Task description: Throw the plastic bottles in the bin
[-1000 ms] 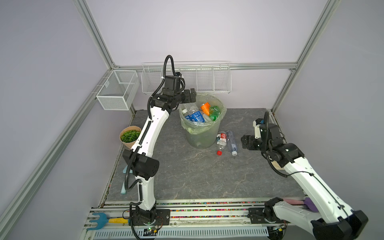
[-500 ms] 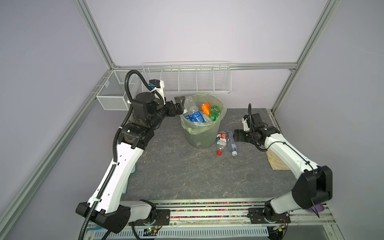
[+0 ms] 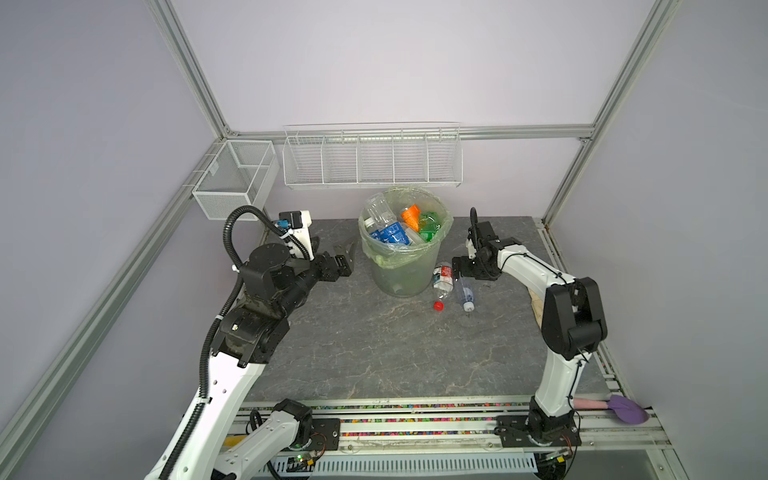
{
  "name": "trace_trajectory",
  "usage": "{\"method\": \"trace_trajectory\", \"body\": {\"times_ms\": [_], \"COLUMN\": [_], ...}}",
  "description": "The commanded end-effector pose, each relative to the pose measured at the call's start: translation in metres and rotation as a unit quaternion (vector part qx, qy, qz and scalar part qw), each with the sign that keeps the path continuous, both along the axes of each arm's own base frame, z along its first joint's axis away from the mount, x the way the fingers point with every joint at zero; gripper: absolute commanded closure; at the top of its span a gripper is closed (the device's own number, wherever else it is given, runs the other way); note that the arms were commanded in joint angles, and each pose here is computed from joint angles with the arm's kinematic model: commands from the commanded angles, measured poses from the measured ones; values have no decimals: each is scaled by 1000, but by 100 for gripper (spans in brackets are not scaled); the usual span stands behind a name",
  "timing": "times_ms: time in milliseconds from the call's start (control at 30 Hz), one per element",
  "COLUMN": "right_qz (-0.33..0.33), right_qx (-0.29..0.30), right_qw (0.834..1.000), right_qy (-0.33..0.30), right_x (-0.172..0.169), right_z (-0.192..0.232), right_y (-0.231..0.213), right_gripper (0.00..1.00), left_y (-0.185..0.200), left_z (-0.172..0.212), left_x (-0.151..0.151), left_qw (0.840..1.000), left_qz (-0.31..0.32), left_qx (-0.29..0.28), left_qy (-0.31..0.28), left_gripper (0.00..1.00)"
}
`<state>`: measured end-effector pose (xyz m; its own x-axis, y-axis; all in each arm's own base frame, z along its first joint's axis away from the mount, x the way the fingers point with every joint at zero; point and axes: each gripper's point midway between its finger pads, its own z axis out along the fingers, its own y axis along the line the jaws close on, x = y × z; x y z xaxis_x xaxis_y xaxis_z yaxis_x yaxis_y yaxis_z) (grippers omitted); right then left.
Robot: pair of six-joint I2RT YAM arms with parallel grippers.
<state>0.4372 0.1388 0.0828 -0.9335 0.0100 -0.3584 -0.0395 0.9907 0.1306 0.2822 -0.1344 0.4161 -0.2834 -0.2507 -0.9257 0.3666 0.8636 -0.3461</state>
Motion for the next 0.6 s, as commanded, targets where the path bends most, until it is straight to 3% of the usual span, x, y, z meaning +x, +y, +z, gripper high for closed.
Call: {"method": "trace_trajectory", "body": {"times_ms": [0, 333, 567], "right_qz": [3, -5, -6], "right_qx": [-6, -26, -40], "right_qw": [1000, 999, 998], "right_qy": [11, 32, 45], "right_x": [2, 11, 8], "right_z": [-6, -31, -45], "right_y": [-1, -5, -9], "right_gripper": [1, 18, 22], "left_y": [4, 23, 22], "left_z": [-20, -57, -89], "left_x": [-8, -32, -35], "left_qw": [1000, 998, 995], "left_qz": [5, 29, 30], "left_qx": [-1, -9, -15], "left_qy": [25, 53, 90], "left_gripper": [1, 1, 1]}}
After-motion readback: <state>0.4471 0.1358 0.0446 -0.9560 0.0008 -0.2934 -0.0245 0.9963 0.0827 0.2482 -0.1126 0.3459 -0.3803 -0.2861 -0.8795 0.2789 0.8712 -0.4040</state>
